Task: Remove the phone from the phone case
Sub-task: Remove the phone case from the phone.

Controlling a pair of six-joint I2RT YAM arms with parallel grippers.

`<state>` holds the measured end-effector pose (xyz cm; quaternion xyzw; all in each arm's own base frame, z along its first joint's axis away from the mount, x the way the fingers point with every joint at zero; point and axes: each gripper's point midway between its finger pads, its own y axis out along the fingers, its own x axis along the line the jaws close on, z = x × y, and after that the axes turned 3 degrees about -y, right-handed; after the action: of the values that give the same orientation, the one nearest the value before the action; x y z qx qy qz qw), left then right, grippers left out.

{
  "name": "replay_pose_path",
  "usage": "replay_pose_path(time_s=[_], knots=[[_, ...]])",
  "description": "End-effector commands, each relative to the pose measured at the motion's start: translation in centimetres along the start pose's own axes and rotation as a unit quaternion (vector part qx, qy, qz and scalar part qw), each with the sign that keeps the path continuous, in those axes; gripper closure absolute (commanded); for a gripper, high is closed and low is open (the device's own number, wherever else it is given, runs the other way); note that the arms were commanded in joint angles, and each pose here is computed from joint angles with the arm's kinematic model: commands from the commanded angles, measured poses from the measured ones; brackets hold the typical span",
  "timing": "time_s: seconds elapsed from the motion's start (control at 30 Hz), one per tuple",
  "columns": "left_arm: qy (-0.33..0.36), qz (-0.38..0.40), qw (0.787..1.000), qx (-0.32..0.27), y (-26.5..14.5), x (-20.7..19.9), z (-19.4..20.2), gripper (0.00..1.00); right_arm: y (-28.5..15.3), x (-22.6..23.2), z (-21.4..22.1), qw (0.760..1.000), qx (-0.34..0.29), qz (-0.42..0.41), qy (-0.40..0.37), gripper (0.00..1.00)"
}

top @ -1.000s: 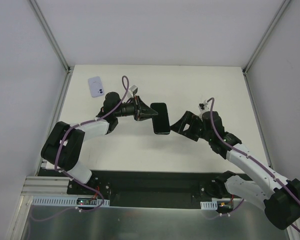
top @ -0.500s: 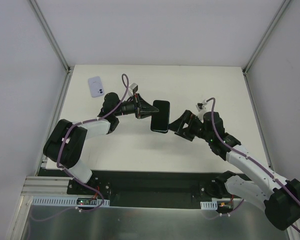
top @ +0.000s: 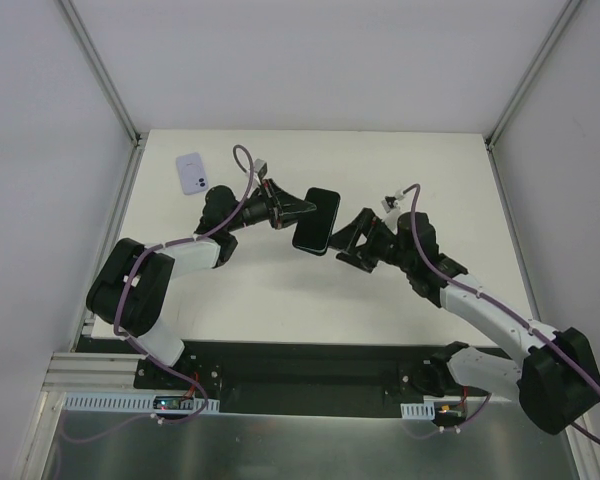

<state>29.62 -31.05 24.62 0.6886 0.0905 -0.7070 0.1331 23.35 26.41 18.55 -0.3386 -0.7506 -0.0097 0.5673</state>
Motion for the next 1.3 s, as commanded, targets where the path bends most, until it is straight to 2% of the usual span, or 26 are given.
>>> replay_pose_path(time_s=[0.0,0.1,0.23,0.37,0.5,0.57,0.77,0.87,1.03,1.1,1.13,1.23,1.27], knots=[[0.026,0.060,0.994,0.090,0.0,-3.6,5.4,1.00,0.3,9.2,-4.9,0.983,-0.082,-0.162,-0.024,0.12],[0.026,0.063,0.994,0.089,-0.2,-3.6,5.5,1.00,0.1,11.1,-5.3,0.971,-0.090,-0.223,-0.009,0.15],[0.027,0.068,0.993,0.088,-0.3,-3.7,5.5,1.00,0.8,11.4,-5.5,0.963,-0.087,-0.254,0.017,0.22],[0.024,0.067,0.994,0.082,-0.6,-3.5,5.7,1.00,0.8,10.0,-6.2,0.964,-0.121,-0.234,0.028,0.30],[0.023,0.060,0.995,0.072,-0.8,-2.9,5.7,1.00,1.1,7.1,-6.6,0.981,-0.140,-0.137,0.015,0.39],[0.025,0.059,0.995,0.074,-0.7,-2.9,6.1,1.00,0.5,7.1,-7.3,0.979,-0.159,-0.128,0.016,0.40],[0.042,0.053,0.994,0.091,0.4,-2.6,7.5,1.00,1.0,9.6,-8.1,0.975,-0.139,-0.168,0.030,0.41],[0.030,0.046,0.994,0.093,0.7,-1.5,7.7,1.00,0.7,12.0,-9.1,0.961,-0.145,-0.233,0.041,0.43],[0.013,0.044,0.995,0.092,0.6,-0.2,7.9,1.00,0.5,14.0,-10.3,0.948,-0.149,-0.277,0.047,0.48],[0.010,0.044,0.995,0.090,0.6,-0.1,7.9,1.00,0.0,15.3,-10.7,0.942,-0.152,-0.298,0.040,0.58],[0.009,0.043,0.995,0.091,0.5,0.1,8.0,1.00,0.0,15.5,-10.8,0.941,-0.151,-0.299,0.037,0.72],[0.012,0.044,0.995,0.092,0.4,0.1,8.1,1.00,-0.1,15.5,-10.9,0.942,-0.152,-0.298,0.032,0.98],[0.015,0.044,0.995,0.092,0.4,0.1,8.1,1.00,0.1,14.9,-10.7,0.945,-0.148,-0.288,0.036,0.99]])
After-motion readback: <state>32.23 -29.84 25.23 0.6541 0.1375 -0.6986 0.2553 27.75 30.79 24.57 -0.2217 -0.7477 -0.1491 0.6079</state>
